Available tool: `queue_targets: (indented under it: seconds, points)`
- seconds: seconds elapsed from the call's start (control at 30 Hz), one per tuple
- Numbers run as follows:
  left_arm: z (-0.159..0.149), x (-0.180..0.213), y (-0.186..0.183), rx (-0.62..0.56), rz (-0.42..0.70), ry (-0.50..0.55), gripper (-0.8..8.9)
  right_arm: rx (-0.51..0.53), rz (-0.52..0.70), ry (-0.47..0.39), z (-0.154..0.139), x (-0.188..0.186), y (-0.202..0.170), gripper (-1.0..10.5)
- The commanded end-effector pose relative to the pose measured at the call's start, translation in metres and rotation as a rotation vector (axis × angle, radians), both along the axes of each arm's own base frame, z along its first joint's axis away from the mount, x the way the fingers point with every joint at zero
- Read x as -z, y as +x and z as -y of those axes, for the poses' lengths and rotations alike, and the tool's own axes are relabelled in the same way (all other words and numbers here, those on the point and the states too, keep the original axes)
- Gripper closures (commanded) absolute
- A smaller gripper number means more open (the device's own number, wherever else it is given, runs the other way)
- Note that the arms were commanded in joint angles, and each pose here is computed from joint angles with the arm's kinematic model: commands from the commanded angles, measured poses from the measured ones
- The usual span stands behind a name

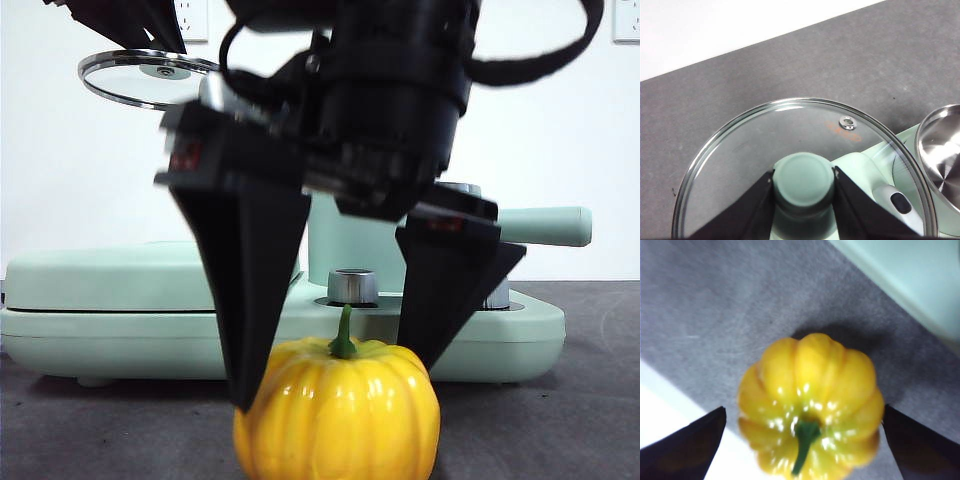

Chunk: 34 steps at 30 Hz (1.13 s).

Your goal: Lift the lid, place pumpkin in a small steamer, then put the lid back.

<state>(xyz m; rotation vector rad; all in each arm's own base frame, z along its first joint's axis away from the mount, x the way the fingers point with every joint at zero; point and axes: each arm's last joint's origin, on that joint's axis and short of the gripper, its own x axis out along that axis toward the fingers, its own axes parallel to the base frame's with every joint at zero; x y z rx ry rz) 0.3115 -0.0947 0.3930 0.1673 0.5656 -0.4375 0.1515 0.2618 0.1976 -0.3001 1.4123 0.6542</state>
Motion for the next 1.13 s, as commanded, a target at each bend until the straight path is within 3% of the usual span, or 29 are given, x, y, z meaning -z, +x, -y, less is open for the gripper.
queue_targets:
  seconds: [0.03, 0.23, 0.47, 0.7, 0.93, 1.13]
  points:
    - [0.001, -0.014, -0.001, 0.000, 0.053, -0.025, 7.32, -0.022, 0.002, -0.005, -0.010, 0.006, -0.002, 4.5]
    - [0.001, -0.013, -0.002, 0.000, 0.044, -0.022, 7.32, -0.028, -0.011, -0.031, -0.015, 0.018, -0.001, 4.5]
    - [0.001, -0.013, -0.002, 0.000, 0.043, -0.022, 7.32, -0.027, -0.009, -0.038, -0.015, 0.019, -0.001, 6.0]
    - [0.001, -0.013, -0.002, 0.000, 0.043, -0.022, 7.32, -0.019, -0.024, -0.043, -0.015, 0.013, 0.003, 6.1]
    - [0.001, -0.013, -0.002, 0.000, 0.044, -0.021, 7.32, -0.099, -0.014, -0.068, -0.016, -0.028, 0.017, 6.1]
    - [0.001, -0.013, -0.002, 0.000, 0.043, -0.021, 7.32, -0.107, 0.039, -0.024, -0.011, -0.082, 0.041, 6.1]
